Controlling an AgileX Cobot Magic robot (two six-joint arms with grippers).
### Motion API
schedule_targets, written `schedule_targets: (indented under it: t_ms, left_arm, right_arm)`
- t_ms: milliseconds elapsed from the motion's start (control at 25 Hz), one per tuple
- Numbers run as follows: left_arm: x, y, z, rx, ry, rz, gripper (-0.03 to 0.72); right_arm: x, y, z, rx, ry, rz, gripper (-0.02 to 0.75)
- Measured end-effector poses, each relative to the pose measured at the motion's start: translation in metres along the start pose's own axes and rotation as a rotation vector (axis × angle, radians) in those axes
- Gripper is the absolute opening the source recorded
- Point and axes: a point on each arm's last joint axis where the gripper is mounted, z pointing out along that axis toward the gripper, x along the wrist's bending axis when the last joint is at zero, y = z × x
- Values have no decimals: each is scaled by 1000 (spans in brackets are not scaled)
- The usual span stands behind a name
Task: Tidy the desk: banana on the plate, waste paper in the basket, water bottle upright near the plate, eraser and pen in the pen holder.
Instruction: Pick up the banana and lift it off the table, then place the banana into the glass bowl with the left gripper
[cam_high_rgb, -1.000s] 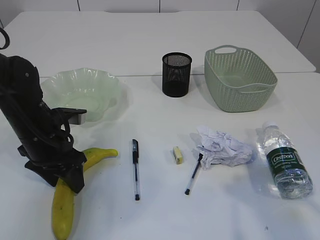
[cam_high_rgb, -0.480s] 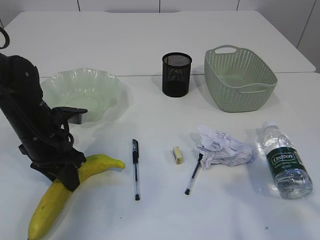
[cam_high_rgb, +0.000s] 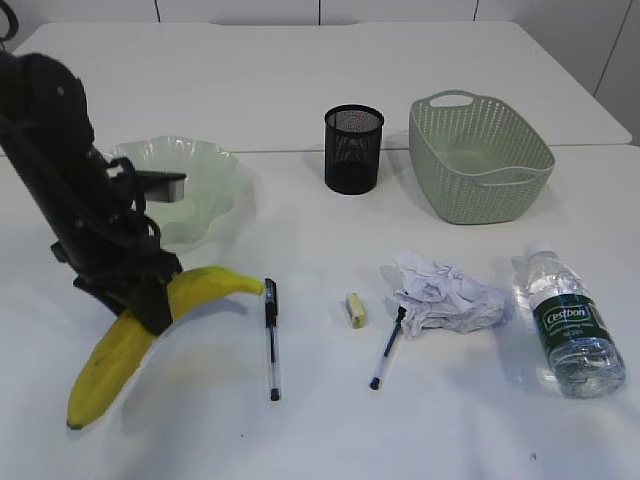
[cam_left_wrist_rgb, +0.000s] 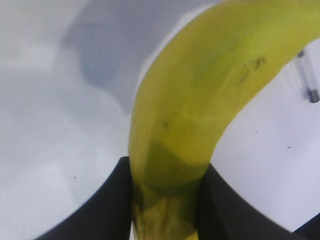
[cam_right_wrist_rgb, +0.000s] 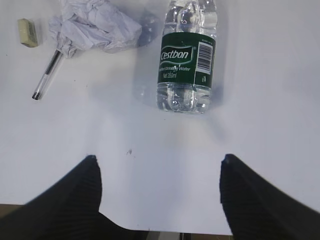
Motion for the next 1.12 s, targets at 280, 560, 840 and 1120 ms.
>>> schedule_targets:
  t_ms: [280, 560, 840, 1120]
  left_arm:
    - [-14, 44, -71, -158, 5, 82, 211]
    - [-27, 71, -140, -379, 64, 157, 211]
    - [-16, 87, -158, -556, 241, 196, 211]
    - [6, 111, -142, -660, 392, 228, 209]
  right_arm:
    - [0, 1, 0, -6, 0, 0, 556]
    - [0, 1, 0, -6, -2, -3, 556]
    - [0, 1, 0, -6, -2, -3, 556]
    - [0, 1, 0, -6, -2, -3, 556]
